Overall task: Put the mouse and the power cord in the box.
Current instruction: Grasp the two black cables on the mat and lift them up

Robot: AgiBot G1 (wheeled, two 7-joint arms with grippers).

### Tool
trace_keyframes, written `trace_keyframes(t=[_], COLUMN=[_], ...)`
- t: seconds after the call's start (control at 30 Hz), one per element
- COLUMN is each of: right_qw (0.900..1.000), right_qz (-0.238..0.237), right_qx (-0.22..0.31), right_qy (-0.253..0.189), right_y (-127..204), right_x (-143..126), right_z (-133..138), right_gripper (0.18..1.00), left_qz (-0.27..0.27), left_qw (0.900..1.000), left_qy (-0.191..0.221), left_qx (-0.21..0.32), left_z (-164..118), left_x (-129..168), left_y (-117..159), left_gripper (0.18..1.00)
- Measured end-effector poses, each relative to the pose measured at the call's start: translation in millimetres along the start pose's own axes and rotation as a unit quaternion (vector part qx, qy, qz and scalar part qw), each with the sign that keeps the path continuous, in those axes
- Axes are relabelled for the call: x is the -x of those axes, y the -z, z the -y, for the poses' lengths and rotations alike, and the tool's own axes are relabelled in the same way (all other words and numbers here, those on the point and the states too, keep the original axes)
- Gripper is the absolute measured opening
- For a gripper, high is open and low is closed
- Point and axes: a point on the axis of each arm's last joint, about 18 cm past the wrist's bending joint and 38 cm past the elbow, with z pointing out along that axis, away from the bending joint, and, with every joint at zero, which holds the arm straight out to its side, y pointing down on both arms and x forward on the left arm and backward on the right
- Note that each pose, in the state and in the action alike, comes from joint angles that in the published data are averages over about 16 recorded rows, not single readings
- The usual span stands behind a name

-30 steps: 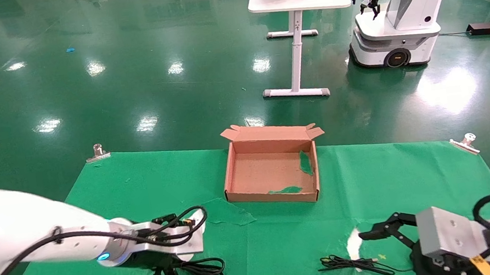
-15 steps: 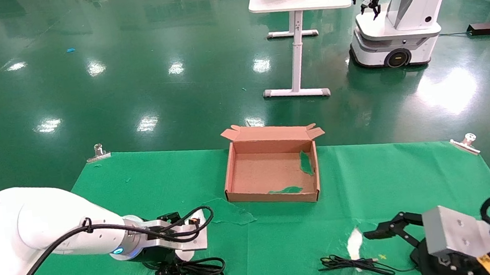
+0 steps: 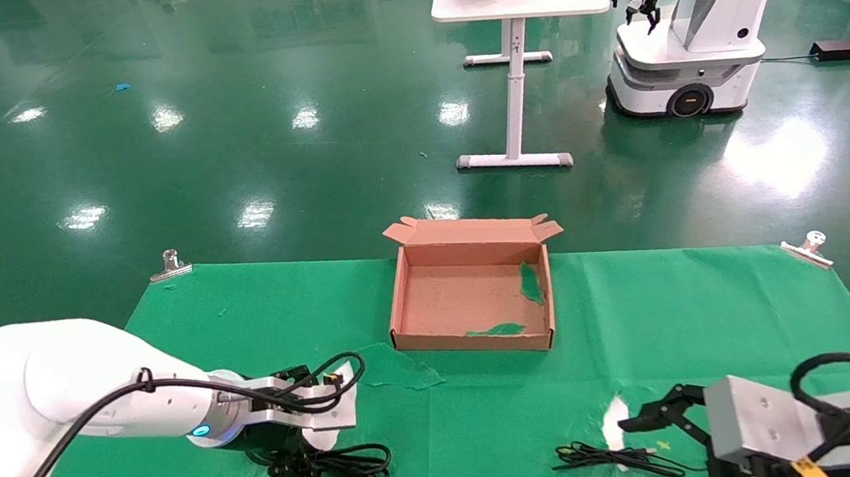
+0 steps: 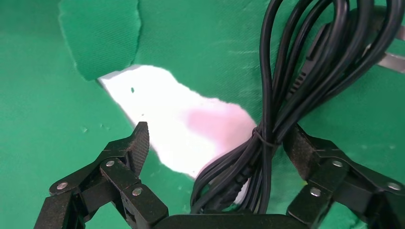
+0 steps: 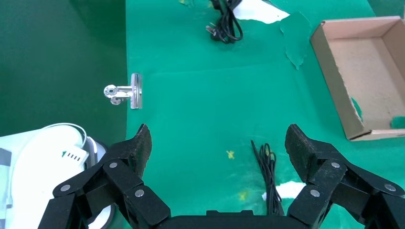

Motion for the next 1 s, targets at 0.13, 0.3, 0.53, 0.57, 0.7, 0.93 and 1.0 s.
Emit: trace_keyframes(t=[0.13,0.3,0.53,0.57,0.7,0.93,1.0], right_qw=[1.0,1.0,0.997,0.996,0.989,0.972,0.968], right_qz=[0.004,0.006,0.007,0.007,0.005,0.004,0.006], right_qx=[0.001,0.011,0.066,0.077,0.126,0.201,0.217], right_qy=[0.001,0.005,0.036,0.042,0.073,0.12,0.128], right_y=[-2.3,-4.2,-17.0,-20.5,-38.8,-80.6,-92.4], right_x=[0.3,-0.1,-9.4,-12.1,-27.6,-65.0,-74.5], right_z=[1.4,-0.2,-9.6,-11.2,-16.7,-17.6,-17.4], right_gripper=[1.001,1.001,1.001,1.001,1.001,1.001,1.001], left_qz=[0.002,0.003,0.004,0.004,0.003,0.003,0.003], left_qw=[1.0,1.0,0.9999,0.9999,0.9999,0.9999,0.9999], left_qy=[0.004,0.008,0.009,0.009,0.009,0.009,0.009], left_qx=[-0.002,-0.005,-0.008,-0.008,-0.009,-0.009,-0.009], left_z=[-1.5,-2.4,-2.7,-2.7,-2.7,-2.8,-2.8], left_x=[2.0,3.6,4.2,4.2,4.3,4.6,4.7], left_y=[0.7,0.9,0.1,0.0,-0.2,-0.5,-0.5], left_gripper=[1.0,1.0,1.0,1.0,1.0,1.0,1.0])
